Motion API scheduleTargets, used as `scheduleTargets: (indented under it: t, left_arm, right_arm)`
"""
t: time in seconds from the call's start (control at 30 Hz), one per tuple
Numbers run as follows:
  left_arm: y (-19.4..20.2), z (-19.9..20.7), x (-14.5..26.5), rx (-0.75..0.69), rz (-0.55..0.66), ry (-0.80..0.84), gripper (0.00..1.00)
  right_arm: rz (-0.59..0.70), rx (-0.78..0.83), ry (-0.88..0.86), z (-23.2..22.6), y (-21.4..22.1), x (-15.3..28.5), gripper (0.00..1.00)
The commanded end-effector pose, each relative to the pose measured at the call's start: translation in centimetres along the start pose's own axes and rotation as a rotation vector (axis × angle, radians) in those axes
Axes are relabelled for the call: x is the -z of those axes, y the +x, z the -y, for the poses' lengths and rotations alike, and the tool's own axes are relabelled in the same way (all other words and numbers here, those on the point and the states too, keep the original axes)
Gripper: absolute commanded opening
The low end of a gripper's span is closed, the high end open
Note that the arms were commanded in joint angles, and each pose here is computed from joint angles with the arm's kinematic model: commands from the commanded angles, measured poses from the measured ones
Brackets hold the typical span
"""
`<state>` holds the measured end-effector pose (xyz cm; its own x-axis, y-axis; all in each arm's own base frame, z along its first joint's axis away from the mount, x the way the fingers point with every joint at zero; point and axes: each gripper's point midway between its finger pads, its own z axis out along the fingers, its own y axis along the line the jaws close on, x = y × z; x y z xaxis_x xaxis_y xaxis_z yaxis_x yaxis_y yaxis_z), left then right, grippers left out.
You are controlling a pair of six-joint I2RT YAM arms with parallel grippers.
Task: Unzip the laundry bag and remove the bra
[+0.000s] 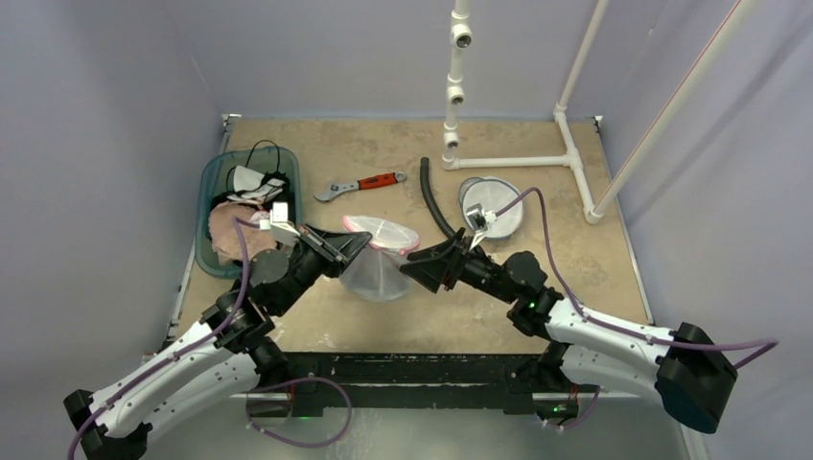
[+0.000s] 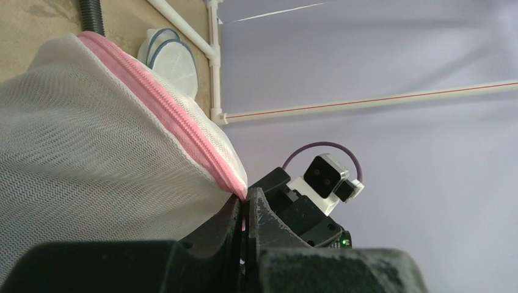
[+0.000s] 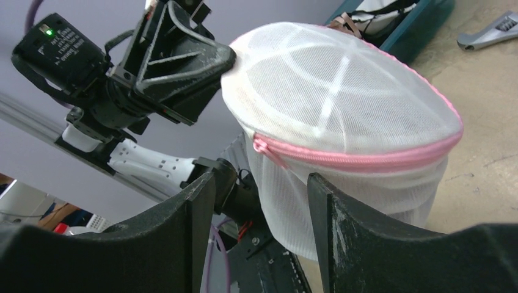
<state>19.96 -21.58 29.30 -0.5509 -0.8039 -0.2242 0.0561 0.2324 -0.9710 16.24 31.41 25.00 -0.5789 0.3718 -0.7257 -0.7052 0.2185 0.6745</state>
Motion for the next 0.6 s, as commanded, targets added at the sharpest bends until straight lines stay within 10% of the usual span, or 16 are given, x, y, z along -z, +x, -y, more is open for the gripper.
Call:
scheduleTargets:
  t: [0.0, 0.57]
  left_arm:
    - [-0.61, 4.29, 0.59, 0.019, 0.004, 0.125, 0.00]
    - [-0.54, 4.33, 0.53, 0.020, 0.001, 0.127, 0.00]
  right_arm:
    - [0.088, 0.021, -0.088, -2.91, -3.13, -1.02, 0.59]
    - [0.087, 0.022, -0.092, -2.94, -3.24, -1.48, 0.45]
